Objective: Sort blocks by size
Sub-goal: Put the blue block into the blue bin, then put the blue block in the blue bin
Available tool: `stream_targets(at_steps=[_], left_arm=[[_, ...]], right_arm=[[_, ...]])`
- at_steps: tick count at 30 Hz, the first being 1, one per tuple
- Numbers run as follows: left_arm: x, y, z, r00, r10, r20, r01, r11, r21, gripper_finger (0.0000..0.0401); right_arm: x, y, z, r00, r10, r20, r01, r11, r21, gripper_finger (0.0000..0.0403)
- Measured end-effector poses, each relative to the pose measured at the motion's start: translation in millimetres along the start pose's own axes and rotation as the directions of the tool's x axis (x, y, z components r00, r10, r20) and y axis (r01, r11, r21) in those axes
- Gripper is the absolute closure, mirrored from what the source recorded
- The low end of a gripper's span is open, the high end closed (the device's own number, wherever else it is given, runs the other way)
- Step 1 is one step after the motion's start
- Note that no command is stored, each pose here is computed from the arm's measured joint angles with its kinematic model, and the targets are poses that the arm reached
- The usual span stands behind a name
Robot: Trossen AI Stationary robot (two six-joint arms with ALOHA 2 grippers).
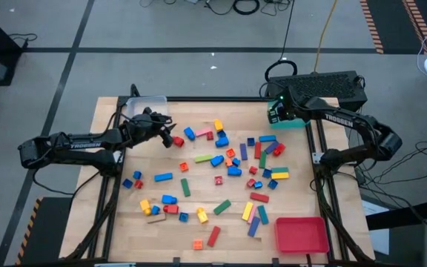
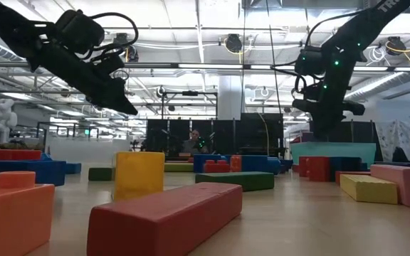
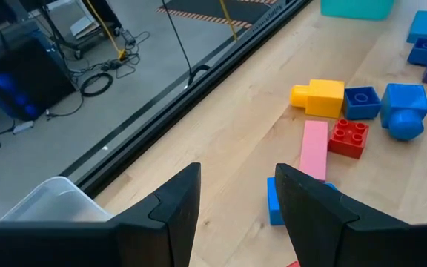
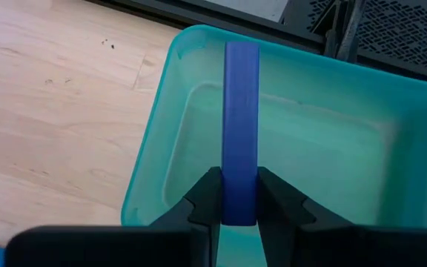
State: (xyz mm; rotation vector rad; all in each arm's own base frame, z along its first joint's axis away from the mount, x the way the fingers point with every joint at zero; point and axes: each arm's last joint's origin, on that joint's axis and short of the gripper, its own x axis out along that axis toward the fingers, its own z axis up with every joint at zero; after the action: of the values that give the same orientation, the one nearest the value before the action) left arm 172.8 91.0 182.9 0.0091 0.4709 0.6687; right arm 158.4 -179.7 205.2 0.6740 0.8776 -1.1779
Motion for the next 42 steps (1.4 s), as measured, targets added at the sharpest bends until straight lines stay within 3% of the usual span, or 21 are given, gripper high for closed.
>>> stream_targets(at_steps=[8, 20, 24, 27, 33, 42], left_arm=[[0, 0, 1, 1.000, 0.001, 0.008, -0.001, 1.000, -0.002, 0.0224], [0, 0, 1, 1.000, -0.005, 0.007, 0.005, 1.000, -0.003, 0.0224], [0, 0, 1, 1.000, -0.006, 0.007, 0.006, 1.000, -0.003, 0.0224], [0, 0, 1, 1.000, -0.006, 0.007, 0.006, 1.000, -0.003, 0.0224], [0, 0, 1, 1.000, -0.006, 0.011, 0.006, 1.000, -0.004, 0.0224], [0, 0, 1, 1.000, -0.006, 0.011, 0.006, 1.000, -0.004, 0.0224]], right_arm=[[0, 0, 0, 1.000, -0.002, 0.000, 0.002, 1.000, 0.006, 0.0344], [0, 0, 0, 1.000, -0.005, 0.001, 0.005, 1.000, 0.015, 0.0308], [0, 4, -1, 0.999, 0.039, -0.007, -0.040, 0.995, -0.093, 0.0307], [-2, 11, -3, 0.992, 0.125, -0.033, -0.129, 0.959, -0.251, 0.0307], [-7, 28, -5, 0.983, 0.182, 0.016, -0.156, 0.887, -0.435, 0.0307], [-17, 56, -20, 0.964, 0.264, 0.009, -0.186, 0.704, -0.685, 0.0307]])
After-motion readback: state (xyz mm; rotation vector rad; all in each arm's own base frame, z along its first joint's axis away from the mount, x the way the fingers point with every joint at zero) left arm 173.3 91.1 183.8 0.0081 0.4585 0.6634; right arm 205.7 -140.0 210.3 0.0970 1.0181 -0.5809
